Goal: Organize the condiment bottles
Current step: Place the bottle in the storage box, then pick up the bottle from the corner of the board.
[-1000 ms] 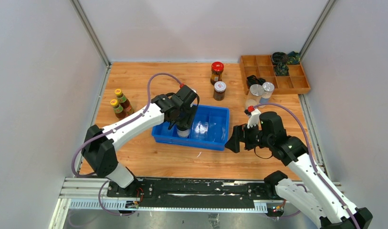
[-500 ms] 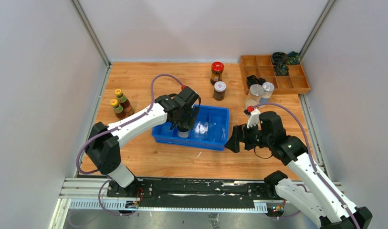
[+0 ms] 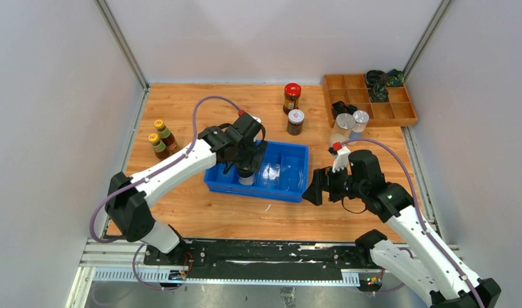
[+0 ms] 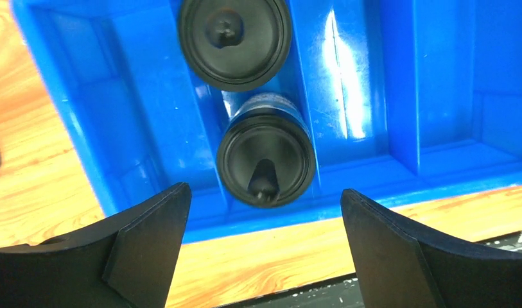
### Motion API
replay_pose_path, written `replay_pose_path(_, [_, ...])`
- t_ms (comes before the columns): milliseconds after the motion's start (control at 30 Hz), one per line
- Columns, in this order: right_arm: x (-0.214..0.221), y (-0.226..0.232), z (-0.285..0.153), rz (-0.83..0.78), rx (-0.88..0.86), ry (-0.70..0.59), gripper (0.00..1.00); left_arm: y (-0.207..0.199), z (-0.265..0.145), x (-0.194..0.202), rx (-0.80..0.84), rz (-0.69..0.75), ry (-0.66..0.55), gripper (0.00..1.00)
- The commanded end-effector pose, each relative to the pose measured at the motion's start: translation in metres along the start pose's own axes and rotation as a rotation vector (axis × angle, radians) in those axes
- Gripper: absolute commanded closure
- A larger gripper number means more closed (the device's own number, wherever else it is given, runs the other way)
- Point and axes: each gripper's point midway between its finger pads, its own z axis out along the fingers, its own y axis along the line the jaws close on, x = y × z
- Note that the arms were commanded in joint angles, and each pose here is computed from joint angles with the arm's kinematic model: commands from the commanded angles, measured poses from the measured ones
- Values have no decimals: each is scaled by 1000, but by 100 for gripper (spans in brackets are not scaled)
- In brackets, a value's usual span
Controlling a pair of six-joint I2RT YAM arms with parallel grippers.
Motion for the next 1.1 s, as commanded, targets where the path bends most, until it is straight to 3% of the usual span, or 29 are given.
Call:
replay_pose_path(0, [5, 2, 1, -21, -17, 10, 0, 16, -54, -26, -17, -48, -132, 7])
replay_pose_path(267, [5, 2, 1, -22, -14, 9, 0, 67, -114, -37, -144, -155, -278, 5])
replay_pose_path(400, [4, 2, 0, -21, -14, 7, 0, 116, -112, -24, -231, -298, -269, 0])
replay_pose_path(733, [4, 4, -1, -25, -20, 2, 0, 231, -93, 6, -437, -696, -280, 0])
replay_pose_path(1067, [5, 3, 0, -22, -19, 13, 0, 290, -75, 18, -555, -816, -267, 1])
